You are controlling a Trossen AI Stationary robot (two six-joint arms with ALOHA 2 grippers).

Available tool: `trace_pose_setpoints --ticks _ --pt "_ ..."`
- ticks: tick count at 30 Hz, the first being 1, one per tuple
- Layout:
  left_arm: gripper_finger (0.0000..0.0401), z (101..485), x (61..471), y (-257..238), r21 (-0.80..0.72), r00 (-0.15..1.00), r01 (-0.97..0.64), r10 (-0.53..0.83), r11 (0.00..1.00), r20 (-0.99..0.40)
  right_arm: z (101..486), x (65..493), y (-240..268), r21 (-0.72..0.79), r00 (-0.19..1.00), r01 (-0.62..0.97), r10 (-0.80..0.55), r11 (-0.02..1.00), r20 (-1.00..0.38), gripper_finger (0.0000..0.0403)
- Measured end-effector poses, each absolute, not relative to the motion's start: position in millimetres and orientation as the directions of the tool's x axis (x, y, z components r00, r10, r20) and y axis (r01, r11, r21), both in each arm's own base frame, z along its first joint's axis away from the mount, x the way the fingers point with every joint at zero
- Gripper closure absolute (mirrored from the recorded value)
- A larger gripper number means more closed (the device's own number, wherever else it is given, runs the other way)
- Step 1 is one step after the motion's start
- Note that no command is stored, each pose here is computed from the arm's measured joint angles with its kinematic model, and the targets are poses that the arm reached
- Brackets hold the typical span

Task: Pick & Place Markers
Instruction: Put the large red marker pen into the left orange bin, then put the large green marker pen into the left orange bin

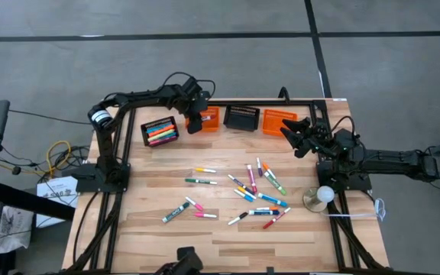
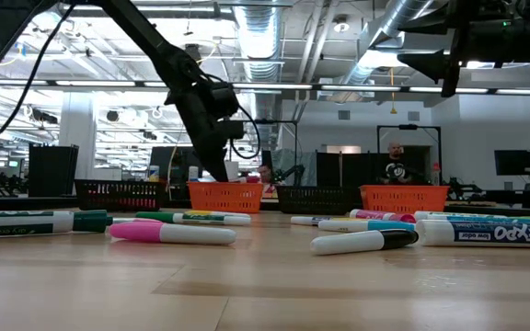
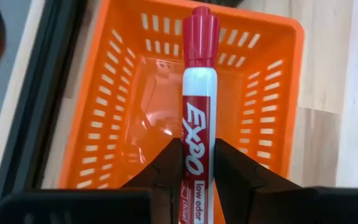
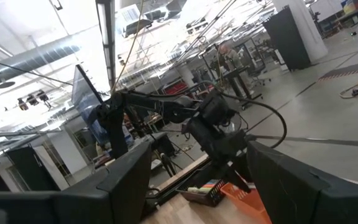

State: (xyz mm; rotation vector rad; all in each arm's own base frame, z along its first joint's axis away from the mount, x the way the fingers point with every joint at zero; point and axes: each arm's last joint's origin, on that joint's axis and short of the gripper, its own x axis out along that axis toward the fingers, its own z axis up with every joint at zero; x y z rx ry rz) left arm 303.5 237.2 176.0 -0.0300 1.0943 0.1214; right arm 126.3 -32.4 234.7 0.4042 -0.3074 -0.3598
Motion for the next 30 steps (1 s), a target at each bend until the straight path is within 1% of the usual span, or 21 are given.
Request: trace_pose_setpoints --ticks 6,11,15,24,27,30 --pt "0.0329 175.4 300.3 239.5 0.03 0.444 -0.123 0.082 0.992 -0.892 234.7 126.3 -32.4 0.432 0.892 0.277 -0.397 0.858 0.217 0.0148" --pt "0.0318 175.1 300.1 239.4 0.037 0.437 -0.126 0.089 0.991 -0.895 234.7 126.3 -32.4 0.432 0.892 0.277 -0.397 0.858 0.218 0.0148" --pt "0.0296 175.2 300.3 239.3 0.037 0.438 -0.125 0.089 0.991 -0.895 234.7 126.3 -32.4 0.432 0.892 0.277 -0.397 0.858 0.217 0.0148" --pt "0.0228 176.5 300.5 238.3 0.04 0.441 -0.123 0.091 0.992 -0.893 234.7 126.3 -32.4 0.432 0.891 0.277 -0.398 0.858 0.217 0.0148" --pt "0.0212 186.9 298.4 237.6 0.08 0.446 -0.136 0.134 0.987 -0.885 234.7 126.3 -32.4 0.432 0.891 0.277 -0.398 0.858 0.217 0.0148" --pt "0.0204 208.5 294.1 234.8 0.125 0.481 -0.148 0.182 0.981 -0.858 234.7 126.3 -32.4 0.432 0.891 0.278 -0.398 0.858 0.218 0.0148"
